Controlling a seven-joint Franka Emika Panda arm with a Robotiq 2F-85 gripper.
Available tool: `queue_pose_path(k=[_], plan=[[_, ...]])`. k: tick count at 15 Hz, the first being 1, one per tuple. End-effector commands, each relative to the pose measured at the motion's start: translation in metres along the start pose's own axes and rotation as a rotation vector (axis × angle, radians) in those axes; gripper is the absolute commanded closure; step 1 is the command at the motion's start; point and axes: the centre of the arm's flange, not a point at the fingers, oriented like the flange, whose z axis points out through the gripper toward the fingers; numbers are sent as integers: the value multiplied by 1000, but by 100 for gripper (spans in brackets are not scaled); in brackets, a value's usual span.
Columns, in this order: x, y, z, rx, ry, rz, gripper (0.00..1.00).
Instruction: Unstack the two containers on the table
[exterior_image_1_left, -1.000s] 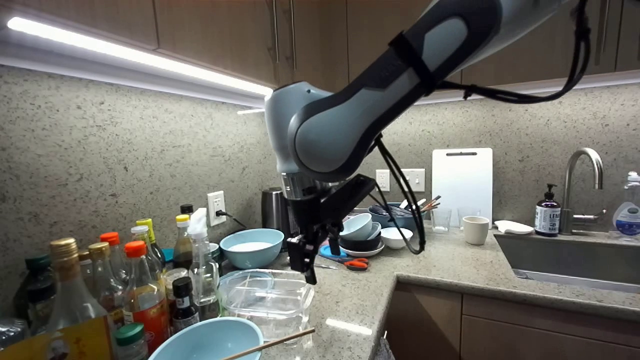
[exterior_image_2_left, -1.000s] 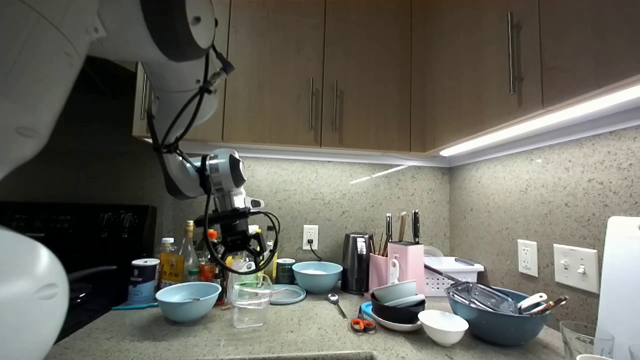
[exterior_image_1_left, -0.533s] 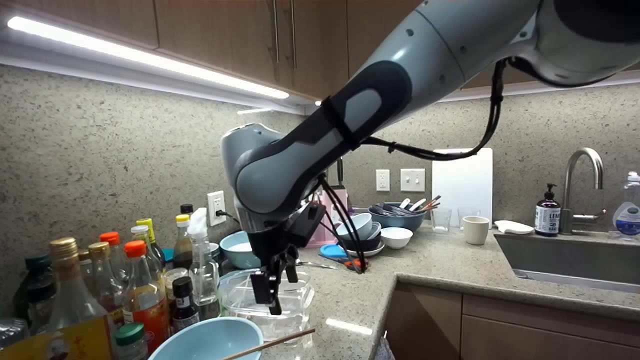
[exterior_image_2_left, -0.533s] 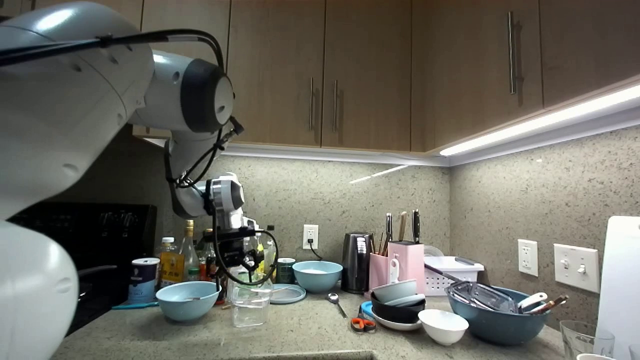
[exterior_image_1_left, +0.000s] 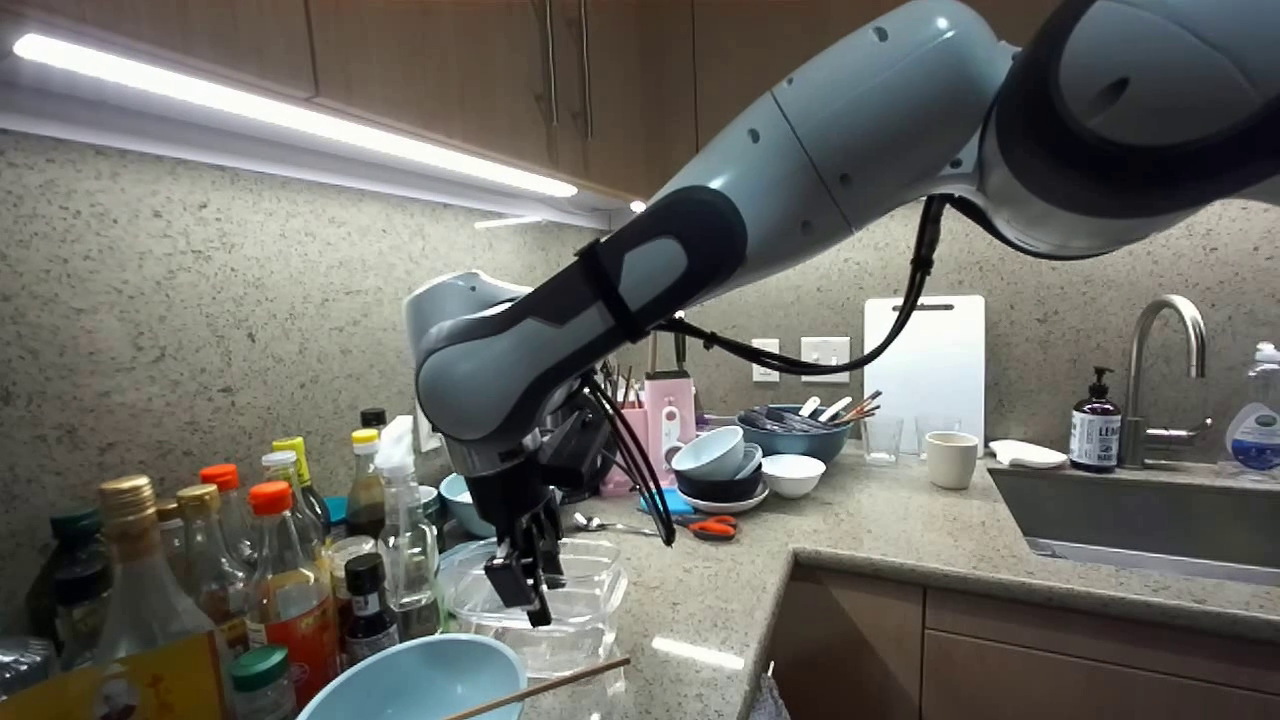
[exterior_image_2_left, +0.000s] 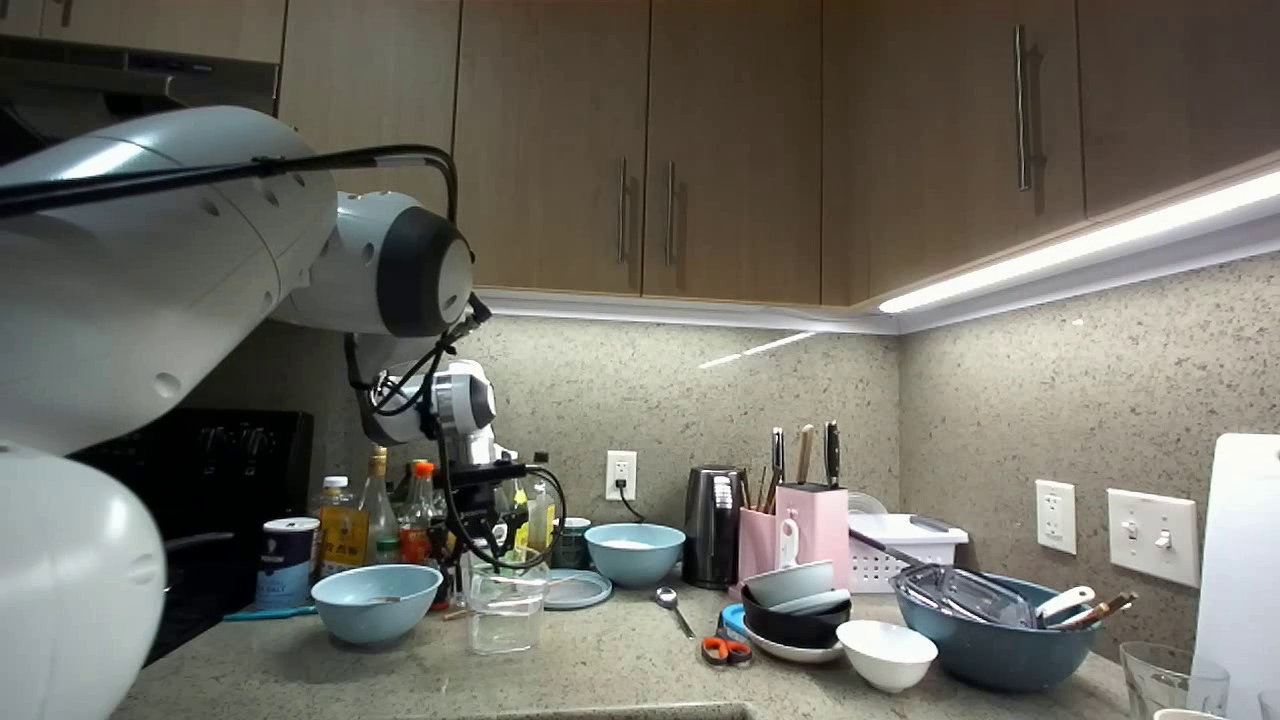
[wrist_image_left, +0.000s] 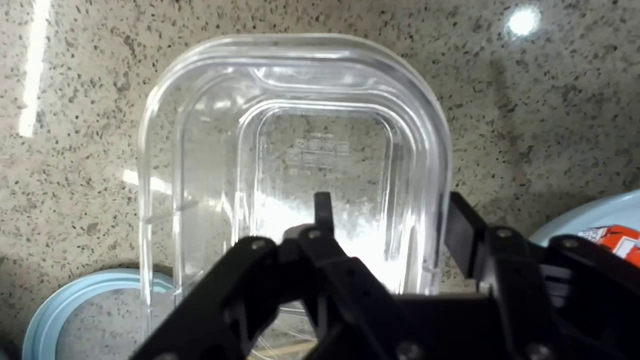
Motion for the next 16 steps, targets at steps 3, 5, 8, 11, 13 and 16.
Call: queue_pose_path(k=[3,5,8,11,13,16], plan=[[15,9,-21,-57,5,-12,85],[13,8,-31,-74,18,-1,96],[11,6,-41,-94,24,15,98],[5,4,-50,-118,21,45,95],[-2,4,-60,-144,22,81,95],[-12,7,-76,-193,34,135,95]])
